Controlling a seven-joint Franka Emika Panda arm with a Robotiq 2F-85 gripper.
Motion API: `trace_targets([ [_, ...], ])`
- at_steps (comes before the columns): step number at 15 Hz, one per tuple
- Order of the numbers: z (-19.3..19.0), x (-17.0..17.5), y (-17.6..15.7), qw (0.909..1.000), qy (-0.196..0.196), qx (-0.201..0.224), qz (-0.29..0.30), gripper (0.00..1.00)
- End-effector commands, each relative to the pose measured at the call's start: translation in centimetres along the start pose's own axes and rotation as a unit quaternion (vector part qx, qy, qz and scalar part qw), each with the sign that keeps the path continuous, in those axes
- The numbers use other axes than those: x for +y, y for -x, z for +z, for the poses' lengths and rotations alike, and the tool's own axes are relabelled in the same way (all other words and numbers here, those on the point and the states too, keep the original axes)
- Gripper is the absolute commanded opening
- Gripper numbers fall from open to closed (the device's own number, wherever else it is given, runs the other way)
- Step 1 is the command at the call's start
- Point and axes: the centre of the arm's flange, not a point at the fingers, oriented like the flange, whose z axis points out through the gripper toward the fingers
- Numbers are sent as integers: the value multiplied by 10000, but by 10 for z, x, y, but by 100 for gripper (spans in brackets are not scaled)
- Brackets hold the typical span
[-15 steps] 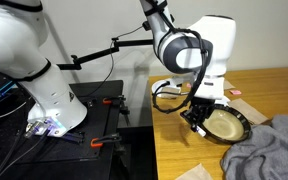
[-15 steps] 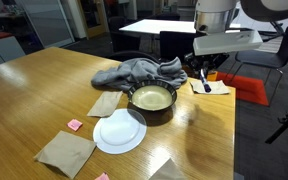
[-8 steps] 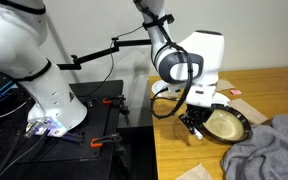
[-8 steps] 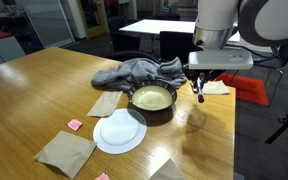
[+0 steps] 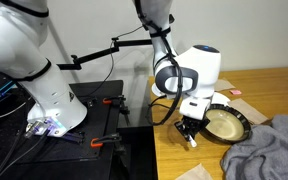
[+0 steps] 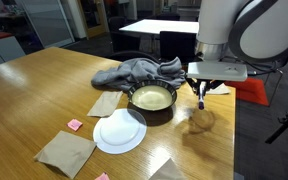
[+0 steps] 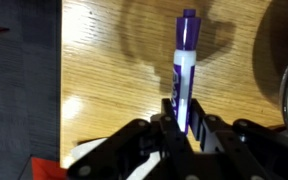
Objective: Remove the marker from the bowl and put it on the table
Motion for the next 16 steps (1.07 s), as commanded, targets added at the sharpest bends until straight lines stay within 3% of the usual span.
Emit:
trace_targets([
  [1, 14, 2, -7, 9998, -203, 34, 64, 5],
  [10, 34, 10, -15, 9996, -240, 117, 1, 5],
  [11, 35, 10, -16, 9997, -228, 114, -10, 10],
  [12, 34, 10, -15, 9997, -229, 116, -39, 45],
  [14, 34, 9, -16, 9996, -242, 115, -51, 53],
  [16, 34, 9, -17, 9996, -242, 112, -57, 68],
])
